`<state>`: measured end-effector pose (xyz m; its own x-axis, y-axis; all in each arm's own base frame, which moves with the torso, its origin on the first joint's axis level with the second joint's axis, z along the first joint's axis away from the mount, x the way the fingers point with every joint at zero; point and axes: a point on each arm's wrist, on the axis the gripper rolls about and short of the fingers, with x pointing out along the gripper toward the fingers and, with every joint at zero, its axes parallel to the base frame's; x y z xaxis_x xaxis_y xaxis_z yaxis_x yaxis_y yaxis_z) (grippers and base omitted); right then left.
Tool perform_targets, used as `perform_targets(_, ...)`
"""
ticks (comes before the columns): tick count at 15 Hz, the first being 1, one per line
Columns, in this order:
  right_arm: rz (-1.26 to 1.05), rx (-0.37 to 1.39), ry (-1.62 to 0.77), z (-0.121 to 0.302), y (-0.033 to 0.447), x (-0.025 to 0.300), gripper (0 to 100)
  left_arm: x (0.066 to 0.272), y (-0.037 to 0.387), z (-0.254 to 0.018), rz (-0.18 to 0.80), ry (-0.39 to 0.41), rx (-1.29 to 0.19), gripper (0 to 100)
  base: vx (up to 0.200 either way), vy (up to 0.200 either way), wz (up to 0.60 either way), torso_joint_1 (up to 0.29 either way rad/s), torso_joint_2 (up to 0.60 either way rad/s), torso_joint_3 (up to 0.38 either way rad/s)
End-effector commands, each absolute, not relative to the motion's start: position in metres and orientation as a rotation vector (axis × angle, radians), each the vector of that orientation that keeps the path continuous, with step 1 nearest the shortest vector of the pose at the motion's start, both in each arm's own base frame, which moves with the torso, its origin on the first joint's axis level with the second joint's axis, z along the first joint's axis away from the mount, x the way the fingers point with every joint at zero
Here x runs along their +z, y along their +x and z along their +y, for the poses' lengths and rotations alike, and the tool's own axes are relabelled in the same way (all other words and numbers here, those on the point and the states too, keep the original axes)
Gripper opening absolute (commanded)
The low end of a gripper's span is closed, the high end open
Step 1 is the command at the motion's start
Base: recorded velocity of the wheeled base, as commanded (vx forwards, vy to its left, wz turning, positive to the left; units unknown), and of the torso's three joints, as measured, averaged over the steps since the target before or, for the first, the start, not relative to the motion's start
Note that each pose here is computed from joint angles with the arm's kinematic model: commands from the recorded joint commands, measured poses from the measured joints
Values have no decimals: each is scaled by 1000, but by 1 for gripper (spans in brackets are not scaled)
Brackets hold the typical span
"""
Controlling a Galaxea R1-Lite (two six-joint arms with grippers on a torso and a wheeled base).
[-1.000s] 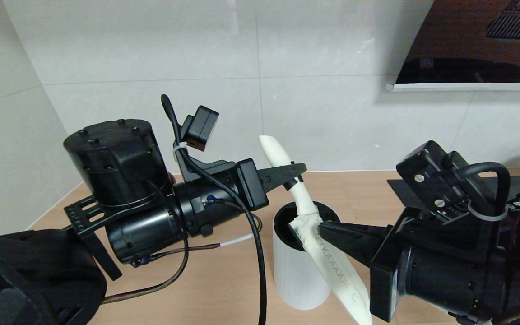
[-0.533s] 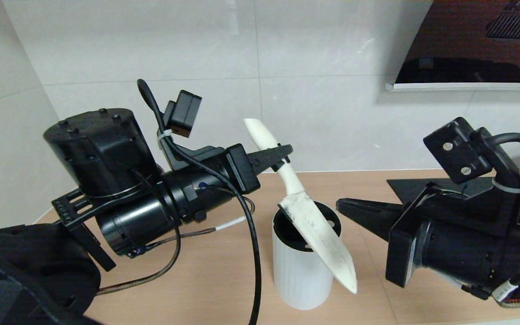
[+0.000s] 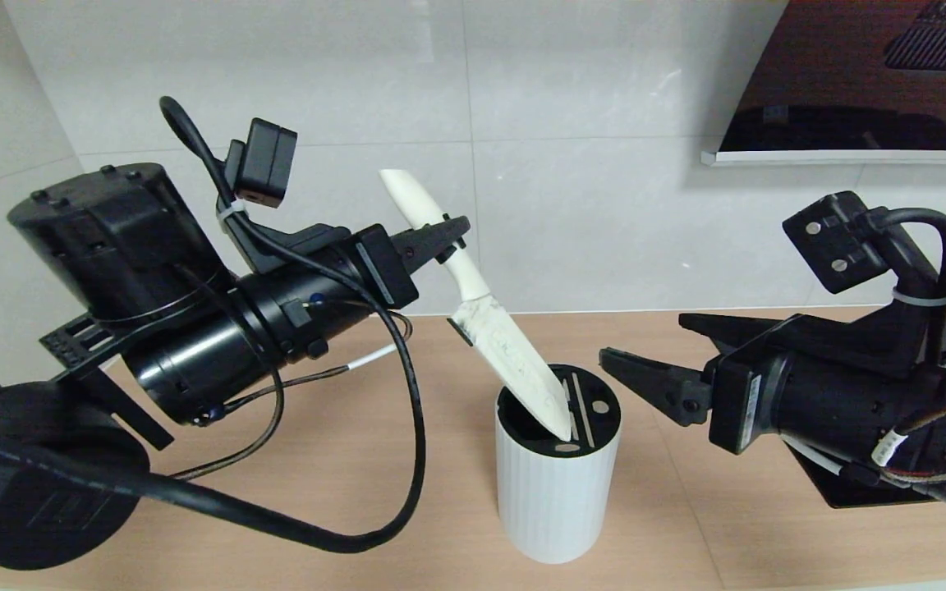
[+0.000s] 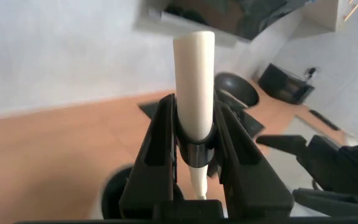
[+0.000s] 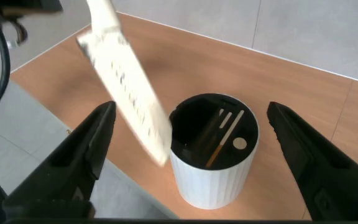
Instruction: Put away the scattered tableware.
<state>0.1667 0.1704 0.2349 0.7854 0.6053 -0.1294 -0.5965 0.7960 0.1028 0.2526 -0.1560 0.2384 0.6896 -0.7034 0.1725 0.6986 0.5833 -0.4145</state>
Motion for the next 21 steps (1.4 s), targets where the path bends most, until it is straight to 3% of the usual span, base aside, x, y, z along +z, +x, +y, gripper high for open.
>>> perform_targets(1, 165, 646, 54, 172, 168, 233, 100, 238, 260, -154, -70, -443, -811, 0, 0, 0, 0, 0, 0, 0)
perform_targets(3, 166, 646, 54, 172, 168, 233, 100, 236, 268, -156, -197, -393, -812, 0, 0, 0, 0, 0, 0, 0)
perform_targets(5, 168, 645, 53, 172, 168, 232, 100, 233, 270, -157, -233, -329, -804, 0, 0, 0, 0, 0, 0, 0)
perform_targets(11, 171, 644, 49, 172, 168, 232, 100, 220, 265, -155, -213, -158, -781, 0, 0, 0, 0, 0, 0, 0)
perform_targets(21, 178, 644, 45, 173, 169, 230, 100, 195, 251, -181, -140, -107, -865, 0, 0, 0, 0, 0, 0, 0)
